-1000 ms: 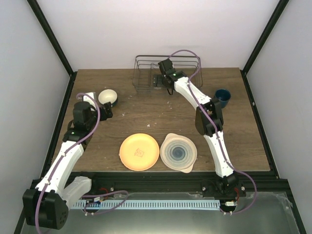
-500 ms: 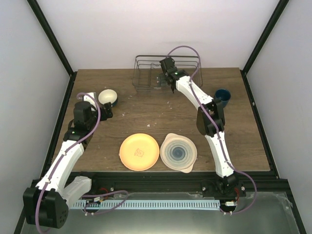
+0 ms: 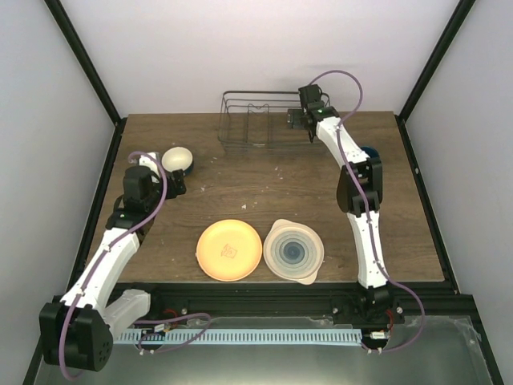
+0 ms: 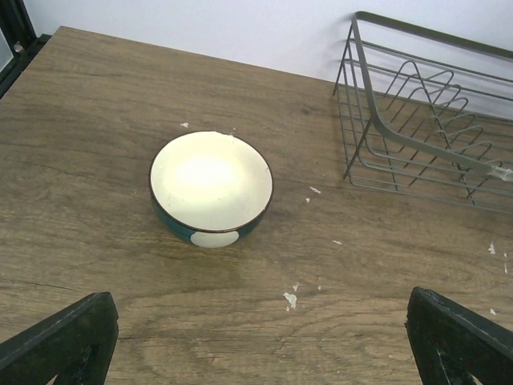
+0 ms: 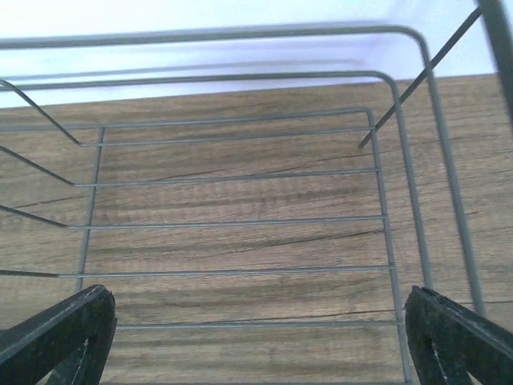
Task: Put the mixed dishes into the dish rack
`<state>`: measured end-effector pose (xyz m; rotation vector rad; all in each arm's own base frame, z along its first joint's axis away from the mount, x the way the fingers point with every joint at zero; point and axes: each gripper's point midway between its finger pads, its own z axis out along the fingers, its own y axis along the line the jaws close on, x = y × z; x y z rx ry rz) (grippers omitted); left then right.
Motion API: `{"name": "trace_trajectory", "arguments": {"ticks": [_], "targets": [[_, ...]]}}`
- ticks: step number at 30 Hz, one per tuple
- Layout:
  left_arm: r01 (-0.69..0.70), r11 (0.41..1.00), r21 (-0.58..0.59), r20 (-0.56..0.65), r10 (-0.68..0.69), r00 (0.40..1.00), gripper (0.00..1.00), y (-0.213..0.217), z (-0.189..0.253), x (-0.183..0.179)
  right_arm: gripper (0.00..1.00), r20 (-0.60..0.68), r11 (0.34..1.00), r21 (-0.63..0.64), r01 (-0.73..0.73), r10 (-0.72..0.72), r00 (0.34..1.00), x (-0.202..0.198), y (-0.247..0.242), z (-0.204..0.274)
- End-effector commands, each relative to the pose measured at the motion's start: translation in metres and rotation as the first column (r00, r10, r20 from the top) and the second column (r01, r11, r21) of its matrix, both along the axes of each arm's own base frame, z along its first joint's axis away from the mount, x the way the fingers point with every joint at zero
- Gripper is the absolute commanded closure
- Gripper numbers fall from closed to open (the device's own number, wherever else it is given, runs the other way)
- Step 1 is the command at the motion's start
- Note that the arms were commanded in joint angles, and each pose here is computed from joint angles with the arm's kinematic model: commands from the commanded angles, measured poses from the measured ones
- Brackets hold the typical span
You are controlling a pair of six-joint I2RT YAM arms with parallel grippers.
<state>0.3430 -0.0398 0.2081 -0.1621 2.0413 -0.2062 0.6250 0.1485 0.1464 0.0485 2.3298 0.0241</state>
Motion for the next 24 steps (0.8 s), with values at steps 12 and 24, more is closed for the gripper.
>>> {"name": "trace_trajectory", "arguments": {"ticks": [12,24], "targets": [[-0.004,1.000,0.022,-0.021,0.005,1.000,0.00,0.001,-0.007,0.003,0.00,-0.145,0.998,0.021,-0.055,0.058,0.988,-0.007,0.014,-0.070],[0.012,1.000,0.016,-0.032,-0.011,0.999,0.00,-0.003,-0.012,0.006,0.00,-0.251,0.991,0.028,-0.131,0.134,0.959,-0.032,0.019,-0.097]]}}
